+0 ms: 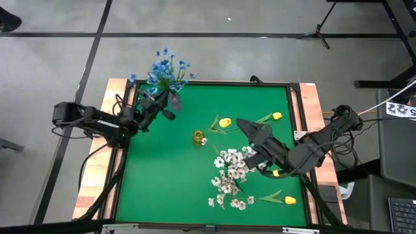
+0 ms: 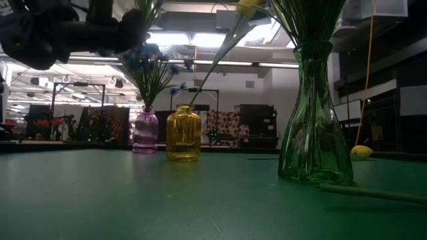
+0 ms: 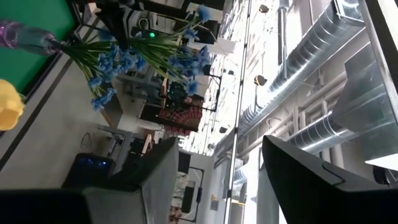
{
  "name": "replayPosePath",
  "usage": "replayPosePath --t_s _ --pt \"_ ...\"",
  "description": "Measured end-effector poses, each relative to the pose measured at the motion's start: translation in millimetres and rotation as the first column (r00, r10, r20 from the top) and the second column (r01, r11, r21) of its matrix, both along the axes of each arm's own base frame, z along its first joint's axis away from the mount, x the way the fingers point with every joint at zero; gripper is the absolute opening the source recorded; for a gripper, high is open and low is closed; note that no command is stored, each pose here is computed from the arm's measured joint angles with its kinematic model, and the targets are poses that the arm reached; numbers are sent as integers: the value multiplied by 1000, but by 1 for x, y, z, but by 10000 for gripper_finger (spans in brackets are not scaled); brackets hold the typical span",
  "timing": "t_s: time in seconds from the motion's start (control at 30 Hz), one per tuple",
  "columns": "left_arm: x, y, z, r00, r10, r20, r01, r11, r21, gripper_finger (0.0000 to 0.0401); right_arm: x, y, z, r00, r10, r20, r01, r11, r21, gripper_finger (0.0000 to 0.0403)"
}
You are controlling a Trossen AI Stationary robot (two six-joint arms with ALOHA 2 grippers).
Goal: Sort flowers into vase by color
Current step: Put the blue flowers into the purple vase
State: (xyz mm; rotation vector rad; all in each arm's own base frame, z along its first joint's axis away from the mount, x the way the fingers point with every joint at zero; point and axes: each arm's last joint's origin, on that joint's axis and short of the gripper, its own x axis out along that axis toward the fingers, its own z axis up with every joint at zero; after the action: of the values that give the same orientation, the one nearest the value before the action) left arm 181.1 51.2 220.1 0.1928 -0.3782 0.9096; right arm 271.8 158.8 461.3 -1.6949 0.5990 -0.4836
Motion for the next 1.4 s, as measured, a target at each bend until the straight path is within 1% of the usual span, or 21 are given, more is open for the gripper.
replayPosePath --t_s 0.1,0.23,0.4,0.5,0.57,0.63,0.73,0.87,1.07,1.23,1.4 --pt "1 7 -3 1000 -7 -13 7 1000 9 7 -1 2 0 1000 -1 -4 1 1000 -3 232" --pt "4 16 -12 998 29 -59 -29 1000 2 15 -1 1 0 1000 -3 -4 3 1000 -3 232" --pt "5 29 -21 994 62 -85 -64 998 -22 6 -1 1 0 1000 -4 -1 4 1000 0 232" --pt "4 34 -23 996 53 -71 -55 998 -35 13 -1 1 0 1000 -4 7 4 1000 11 232" --pt "3 38 -23 996 65 -67 -68 997 -40 14 -1 1 0 1000 -5 16 4 1000 22 232" --pt "1 41 -23 995 80 -64 -82 996 -41 9 -1 1 0 1000 -5 28 4 999 37 232" --pt "-1 45 -23 997 68 -43 -70 996 -51 6 -1 1 0 999 -6 42 4 999 54 232" --pt "-3 49 -23 997 72 -24 -73 995 -61 13 -1 1 0 999 -6 44 3 998 57 232" --pt "-6 54 -23 996 89 -14 -90 994 -67 7 -1 1 -1 999 -6 48 3 998 64 232" --pt "-6 54 -23 996 85 -6 -85 994 -72 10 -1 1 -2 999 -6 46 3 998 67 232" --pt "-1 43 -19 999 -5 34 7 997 -75 6 -1 1 -2 999 -4 47 1 998 70 232"
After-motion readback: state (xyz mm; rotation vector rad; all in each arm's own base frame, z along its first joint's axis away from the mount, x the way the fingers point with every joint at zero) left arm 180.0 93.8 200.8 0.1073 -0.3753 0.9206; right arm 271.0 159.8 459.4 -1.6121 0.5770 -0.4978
